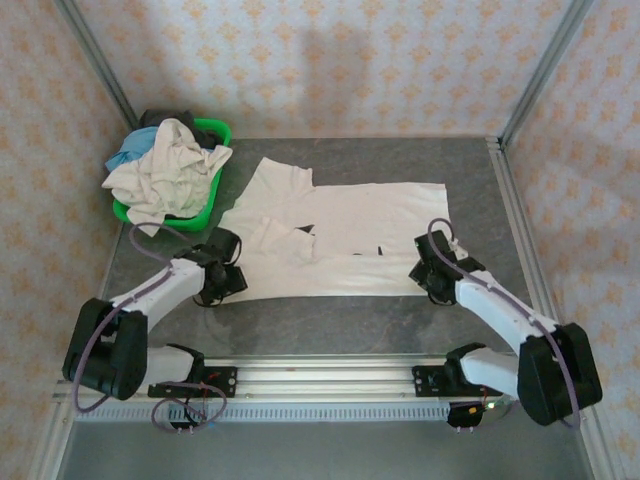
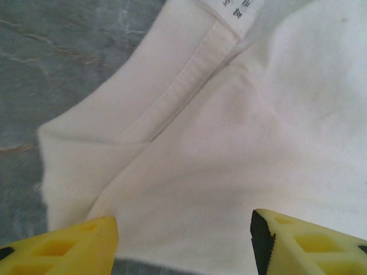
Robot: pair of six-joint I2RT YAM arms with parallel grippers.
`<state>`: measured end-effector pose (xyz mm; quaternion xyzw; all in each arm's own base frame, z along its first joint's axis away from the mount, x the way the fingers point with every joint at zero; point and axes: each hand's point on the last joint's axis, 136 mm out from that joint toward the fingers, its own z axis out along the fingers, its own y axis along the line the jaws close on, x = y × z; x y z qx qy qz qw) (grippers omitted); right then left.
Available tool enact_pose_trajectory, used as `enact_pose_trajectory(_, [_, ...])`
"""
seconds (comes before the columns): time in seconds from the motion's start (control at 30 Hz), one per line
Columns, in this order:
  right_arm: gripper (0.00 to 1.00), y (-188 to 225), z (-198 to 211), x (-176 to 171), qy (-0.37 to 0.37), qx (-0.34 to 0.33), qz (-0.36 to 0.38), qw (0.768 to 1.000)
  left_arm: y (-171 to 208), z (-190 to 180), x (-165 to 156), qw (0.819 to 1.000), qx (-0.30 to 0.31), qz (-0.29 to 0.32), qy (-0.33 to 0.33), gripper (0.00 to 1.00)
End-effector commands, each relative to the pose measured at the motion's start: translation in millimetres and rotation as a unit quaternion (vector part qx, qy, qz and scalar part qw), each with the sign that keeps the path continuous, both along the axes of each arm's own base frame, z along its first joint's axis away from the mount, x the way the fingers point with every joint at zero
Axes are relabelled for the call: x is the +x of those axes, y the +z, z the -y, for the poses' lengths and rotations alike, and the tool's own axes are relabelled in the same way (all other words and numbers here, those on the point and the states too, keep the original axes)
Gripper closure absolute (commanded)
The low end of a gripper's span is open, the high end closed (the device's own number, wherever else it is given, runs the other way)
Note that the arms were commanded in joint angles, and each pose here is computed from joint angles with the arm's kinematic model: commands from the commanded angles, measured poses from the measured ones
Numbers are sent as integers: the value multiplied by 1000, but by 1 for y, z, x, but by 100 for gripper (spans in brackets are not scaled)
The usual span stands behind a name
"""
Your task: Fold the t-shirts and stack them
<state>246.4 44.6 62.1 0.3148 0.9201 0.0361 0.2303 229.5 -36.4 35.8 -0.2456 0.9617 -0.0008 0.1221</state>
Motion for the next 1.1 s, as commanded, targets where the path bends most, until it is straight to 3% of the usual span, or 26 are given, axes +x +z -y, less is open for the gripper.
enact_pose_trajectory(0.0, [43,50,8,33,14,-47,58,997,54,0,26,999,21,48,-14,32])
enact_pose_trajectory(0.1, [33,79,7,75,30,-83,88,992,101,7,71,992,23,119,-25,19])
enact_pose_trajectory(0.27, [28,86,11,145,52,-117,59,990,137,29,159,986,37,150,-64,18])
enact_pose_trajectory(0.4, [27,70,31,193,49,-133,17,990,140,45,236,982,55,158,-87,24])
enact_pose_trajectory(0.6, [27,31,56,249,50,-124,-31,990,105,58,328,985,73,125,-94,25])
enact_pose_trajectory(0.77, [28,5,78,272,43,-106,-64,991,74,47,372,986,60,137,-75,24])
enact_pose_trajectory(1.07, [28,-26,73,284,81,-83,-90,989,19,32,395,987,52,145,-41,21])
